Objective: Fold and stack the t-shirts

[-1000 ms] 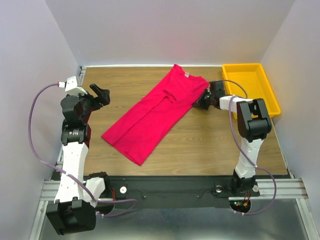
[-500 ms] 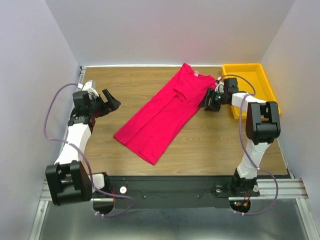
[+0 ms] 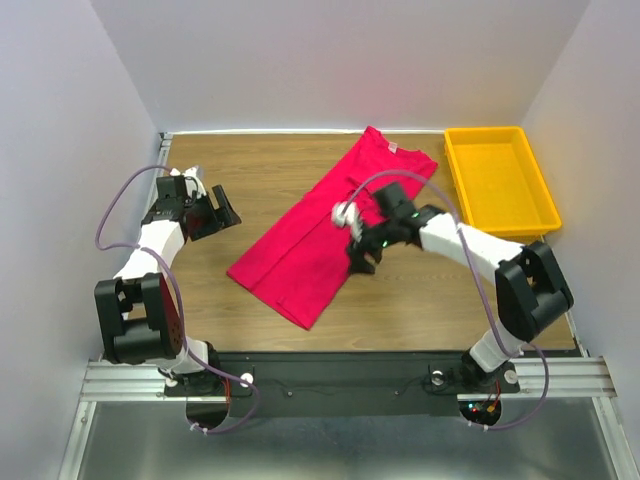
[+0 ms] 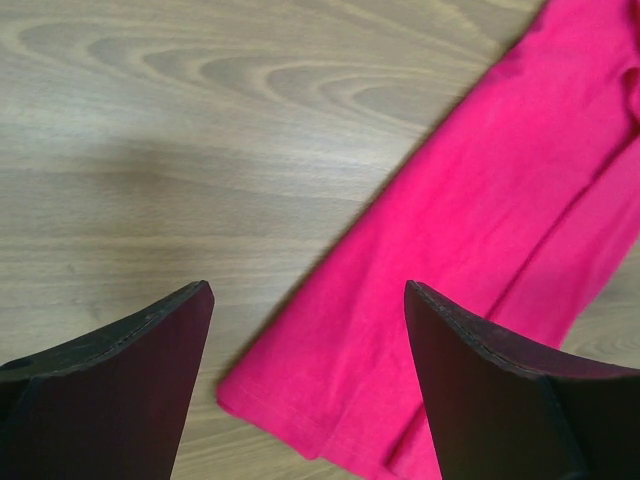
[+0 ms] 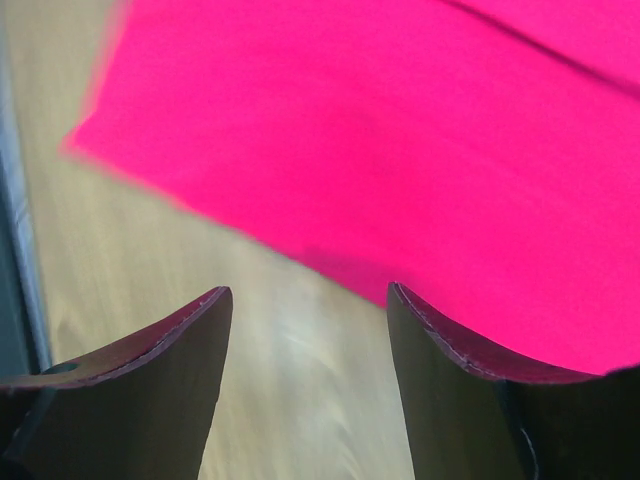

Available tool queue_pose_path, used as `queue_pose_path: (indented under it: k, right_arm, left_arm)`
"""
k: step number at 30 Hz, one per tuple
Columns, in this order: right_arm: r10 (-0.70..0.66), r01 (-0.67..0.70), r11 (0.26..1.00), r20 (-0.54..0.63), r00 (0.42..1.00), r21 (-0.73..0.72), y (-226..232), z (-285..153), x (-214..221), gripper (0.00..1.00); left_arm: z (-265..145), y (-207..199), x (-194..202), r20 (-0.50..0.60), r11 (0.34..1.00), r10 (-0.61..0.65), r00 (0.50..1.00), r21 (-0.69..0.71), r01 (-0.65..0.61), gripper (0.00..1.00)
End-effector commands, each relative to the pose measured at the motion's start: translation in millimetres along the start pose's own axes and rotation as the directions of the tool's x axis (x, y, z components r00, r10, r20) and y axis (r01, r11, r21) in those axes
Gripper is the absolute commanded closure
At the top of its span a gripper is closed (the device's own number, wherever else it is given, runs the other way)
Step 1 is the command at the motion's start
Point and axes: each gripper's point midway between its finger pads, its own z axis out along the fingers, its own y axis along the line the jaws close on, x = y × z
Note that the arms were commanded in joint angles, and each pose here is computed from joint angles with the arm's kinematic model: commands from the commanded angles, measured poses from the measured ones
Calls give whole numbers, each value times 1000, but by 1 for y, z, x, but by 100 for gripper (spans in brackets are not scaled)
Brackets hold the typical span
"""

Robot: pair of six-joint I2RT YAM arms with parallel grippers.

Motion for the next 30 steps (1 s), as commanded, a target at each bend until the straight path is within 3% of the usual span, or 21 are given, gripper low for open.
queue_pose_path:
  k: [1,8,14,18,20,23,27,30]
  right_arm:
    - [-498,492,859,-13,867,-140,64,26,-5,31]
    - [-647,624,759,-102,756,-185,132,82,-4,33]
    - [-664,647,747,-131,736,-151,162,102,-1,33]
    - [-634,622,773,-106,766,-126,183,114,-14,33]
    - [-577,567,817,-109,810,-110,187,120,-17,33]
    - [-509,501,861,-131,851,-86,186,135,-17,33]
    - [-455,450,890,-155,877,-65,183,148,-13,33]
    - [-431,428,902,-165,887,-55,182,152,-11,33]
  left_arm:
    - [-4,13,-6,-8,996,42,999,-76,-42,13]
    - [-8,31,19,-93,981,-56,994,-191,38,24]
    - [-13,39,40,-122,963,-150,981,-245,116,29]
    - [-29,33,32,-38,959,-164,986,-240,150,27]
    - [-35,29,26,7,958,-186,983,-221,183,26]
    - [-60,19,6,139,970,-191,972,-129,208,24]
    - [-93,22,-18,324,963,-230,918,-63,264,1]
    - [-106,34,-22,384,947,-270,883,-58,315,1]
